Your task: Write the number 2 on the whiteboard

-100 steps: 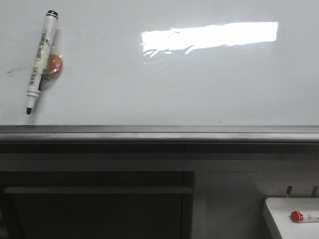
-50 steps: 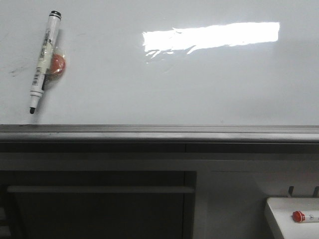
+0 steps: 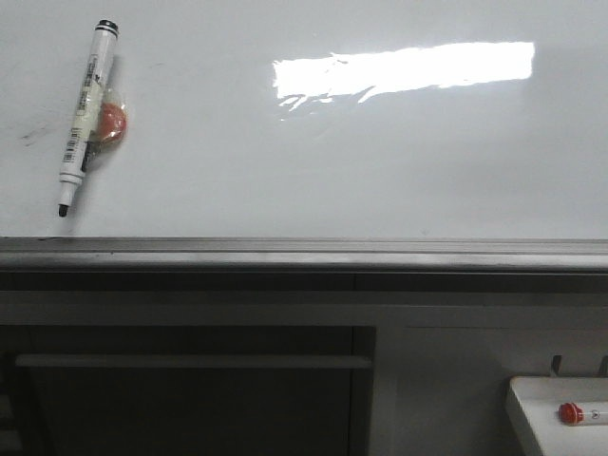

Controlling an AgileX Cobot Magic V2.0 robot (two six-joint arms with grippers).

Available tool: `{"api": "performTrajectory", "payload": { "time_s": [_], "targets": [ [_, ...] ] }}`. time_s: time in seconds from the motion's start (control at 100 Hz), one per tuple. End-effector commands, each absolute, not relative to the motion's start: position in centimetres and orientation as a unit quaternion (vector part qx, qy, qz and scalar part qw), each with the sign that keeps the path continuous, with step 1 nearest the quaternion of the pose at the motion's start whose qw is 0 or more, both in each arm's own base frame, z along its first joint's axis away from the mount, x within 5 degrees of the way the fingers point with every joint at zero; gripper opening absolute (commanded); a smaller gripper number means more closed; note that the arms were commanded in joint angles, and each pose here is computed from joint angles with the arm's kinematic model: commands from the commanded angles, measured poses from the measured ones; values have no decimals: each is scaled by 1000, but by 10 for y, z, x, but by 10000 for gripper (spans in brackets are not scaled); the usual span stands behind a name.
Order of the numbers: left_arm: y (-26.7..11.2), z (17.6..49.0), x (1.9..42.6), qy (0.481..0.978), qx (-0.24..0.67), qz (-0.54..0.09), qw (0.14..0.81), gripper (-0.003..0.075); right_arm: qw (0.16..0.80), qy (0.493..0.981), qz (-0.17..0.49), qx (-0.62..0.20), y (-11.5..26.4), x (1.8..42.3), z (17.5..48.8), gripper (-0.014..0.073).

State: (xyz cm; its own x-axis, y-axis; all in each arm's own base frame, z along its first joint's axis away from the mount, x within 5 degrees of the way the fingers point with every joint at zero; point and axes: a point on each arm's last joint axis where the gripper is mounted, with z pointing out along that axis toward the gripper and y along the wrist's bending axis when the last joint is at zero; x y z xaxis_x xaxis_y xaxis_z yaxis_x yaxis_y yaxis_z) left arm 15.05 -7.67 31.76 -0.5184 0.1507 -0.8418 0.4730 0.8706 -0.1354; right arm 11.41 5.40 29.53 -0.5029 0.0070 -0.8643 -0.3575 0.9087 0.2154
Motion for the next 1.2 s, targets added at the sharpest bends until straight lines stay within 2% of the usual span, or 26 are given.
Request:
{"api": "performTrajectory", "payload": {
  "time_s": [0.0, 0.32, 0.7, 0.79, 0.97, 1.19],
  "targets": [
    [-87, 333, 166, 821, 171, -191, 510, 419, 535, 817, 188, -103, 55, 119, 313, 412],
    [-102, 307, 209, 834, 127, -189, 503, 419, 535, 817, 188, -103, 55, 119, 313, 412],
    [-111, 278, 226, 866, 122, -182, 448, 406, 543, 812, 189, -101, 54, 120, 315, 412],
    [-112, 275, 228, 870, 123, -181, 442, 307, 546, 810, 189, -101, 54, 120, 315, 412],
    [-114, 267, 233, 875, 128, -172, 433, -23, 546, 810, 189, -100, 54, 120, 315, 412],
    [-116, 265, 232, 878, 141, -169, 426, -20, 547, 807, 188, -121, 57, 118, 320, 412]
  ]
}}
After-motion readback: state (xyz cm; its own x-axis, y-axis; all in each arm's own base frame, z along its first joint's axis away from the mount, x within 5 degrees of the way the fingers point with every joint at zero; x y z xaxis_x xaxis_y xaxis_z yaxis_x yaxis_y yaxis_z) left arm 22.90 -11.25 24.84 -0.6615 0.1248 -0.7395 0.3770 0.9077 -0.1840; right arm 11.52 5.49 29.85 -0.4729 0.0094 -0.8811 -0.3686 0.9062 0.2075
